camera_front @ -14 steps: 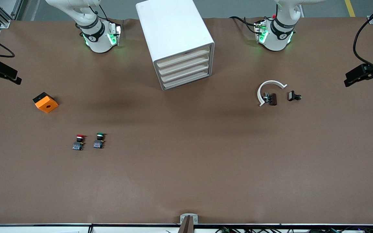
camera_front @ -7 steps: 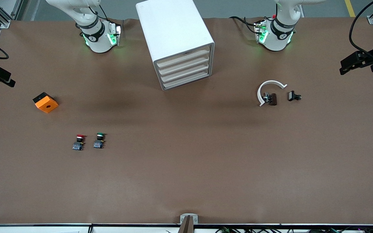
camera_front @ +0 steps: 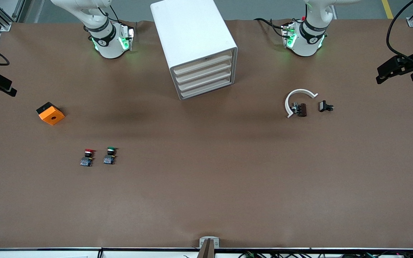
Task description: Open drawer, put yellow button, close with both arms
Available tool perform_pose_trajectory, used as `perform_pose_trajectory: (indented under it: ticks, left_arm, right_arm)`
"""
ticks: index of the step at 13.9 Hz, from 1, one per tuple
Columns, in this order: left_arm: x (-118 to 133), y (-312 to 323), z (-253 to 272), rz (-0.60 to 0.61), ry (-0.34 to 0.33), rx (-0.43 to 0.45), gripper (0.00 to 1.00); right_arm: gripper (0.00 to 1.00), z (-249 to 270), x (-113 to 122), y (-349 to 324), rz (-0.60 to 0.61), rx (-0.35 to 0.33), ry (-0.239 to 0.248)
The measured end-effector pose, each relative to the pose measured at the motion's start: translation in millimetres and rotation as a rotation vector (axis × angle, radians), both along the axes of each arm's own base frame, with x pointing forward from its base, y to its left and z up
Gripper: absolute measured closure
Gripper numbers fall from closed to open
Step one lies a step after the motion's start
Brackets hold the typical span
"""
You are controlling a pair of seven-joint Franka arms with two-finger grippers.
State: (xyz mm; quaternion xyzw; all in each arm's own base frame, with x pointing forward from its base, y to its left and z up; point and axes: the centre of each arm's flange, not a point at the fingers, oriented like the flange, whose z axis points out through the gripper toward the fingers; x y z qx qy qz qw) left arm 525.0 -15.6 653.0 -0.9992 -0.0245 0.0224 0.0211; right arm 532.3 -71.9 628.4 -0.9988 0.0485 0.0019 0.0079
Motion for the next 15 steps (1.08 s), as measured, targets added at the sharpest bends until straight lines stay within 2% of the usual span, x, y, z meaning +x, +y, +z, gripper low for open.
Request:
perform_pose_trajectory:
  ticks: [7, 11, 15]
  left_arm:
    - [1, 3, -7, 0.002, 0.015, -0.003, 0.0]
    - [1, -4, -7, -0.076, 0.016, -0.009, 0.0]
    - [0, -11, -3, -0.092, 0.002, -0.009, 0.0]
  right_arm:
    - [0.0, 0, -1, -1, -0.002, 0.0, 0.003]
    - [0.0, 0, -1, -1, -0.002, 0.001, 0.004]
    - [0.0, 2, -2, -1, -0.003, 0.001, 0.003]
